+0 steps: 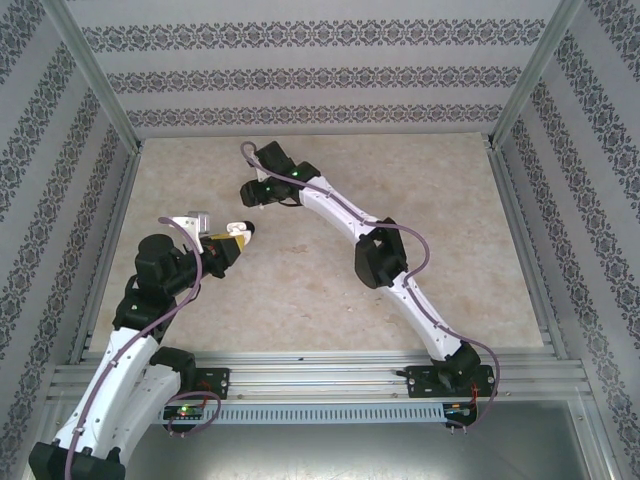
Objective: Insert wireless bluetooth earbuds into charging case
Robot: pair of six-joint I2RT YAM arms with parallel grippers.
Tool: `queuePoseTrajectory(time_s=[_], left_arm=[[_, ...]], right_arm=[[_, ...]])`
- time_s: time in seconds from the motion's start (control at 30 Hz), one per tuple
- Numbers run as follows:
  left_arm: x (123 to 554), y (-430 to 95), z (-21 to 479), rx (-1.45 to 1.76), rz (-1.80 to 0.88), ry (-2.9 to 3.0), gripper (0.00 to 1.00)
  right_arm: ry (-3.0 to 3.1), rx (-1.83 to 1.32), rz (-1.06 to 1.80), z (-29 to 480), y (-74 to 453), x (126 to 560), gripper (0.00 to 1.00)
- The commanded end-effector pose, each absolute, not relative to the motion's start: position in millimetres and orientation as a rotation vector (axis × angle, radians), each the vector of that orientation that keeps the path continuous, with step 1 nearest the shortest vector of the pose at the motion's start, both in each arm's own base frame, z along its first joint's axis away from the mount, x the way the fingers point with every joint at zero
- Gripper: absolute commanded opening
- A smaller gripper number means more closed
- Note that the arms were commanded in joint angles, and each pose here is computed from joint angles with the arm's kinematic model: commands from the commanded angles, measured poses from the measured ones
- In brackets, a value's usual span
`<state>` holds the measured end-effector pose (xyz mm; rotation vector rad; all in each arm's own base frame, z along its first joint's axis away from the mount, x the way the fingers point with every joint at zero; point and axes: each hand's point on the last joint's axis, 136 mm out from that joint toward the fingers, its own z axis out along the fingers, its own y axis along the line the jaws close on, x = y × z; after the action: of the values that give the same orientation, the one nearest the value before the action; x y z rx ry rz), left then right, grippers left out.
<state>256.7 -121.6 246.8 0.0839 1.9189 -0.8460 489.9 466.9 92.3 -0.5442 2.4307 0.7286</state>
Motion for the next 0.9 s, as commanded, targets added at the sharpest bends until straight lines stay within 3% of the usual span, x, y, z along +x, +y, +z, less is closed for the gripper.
queuePoseTrajectory(time_s=[0.0, 0.47, 0.87], left_arm=[[258.5, -121.1, 255.7, 0.107, -0.845, 1.87, 0.02], [257.0, -120.9, 254.5, 0.109, -0.845, 1.874, 0.02], [252.0, -119.7, 258.5, 0.106, -0.843, 1.868, 0.02]], right_arm=[[2.356, -0.438, 0.78, 88.9, 477.3, 513.8, 0.55], [2.406, -0.186, 0.885, 53.8, 466.7, 539.3, 0.58], [2.573, -0.294, 0.837, 27.9, 461.6, 501.5, 0.49]])
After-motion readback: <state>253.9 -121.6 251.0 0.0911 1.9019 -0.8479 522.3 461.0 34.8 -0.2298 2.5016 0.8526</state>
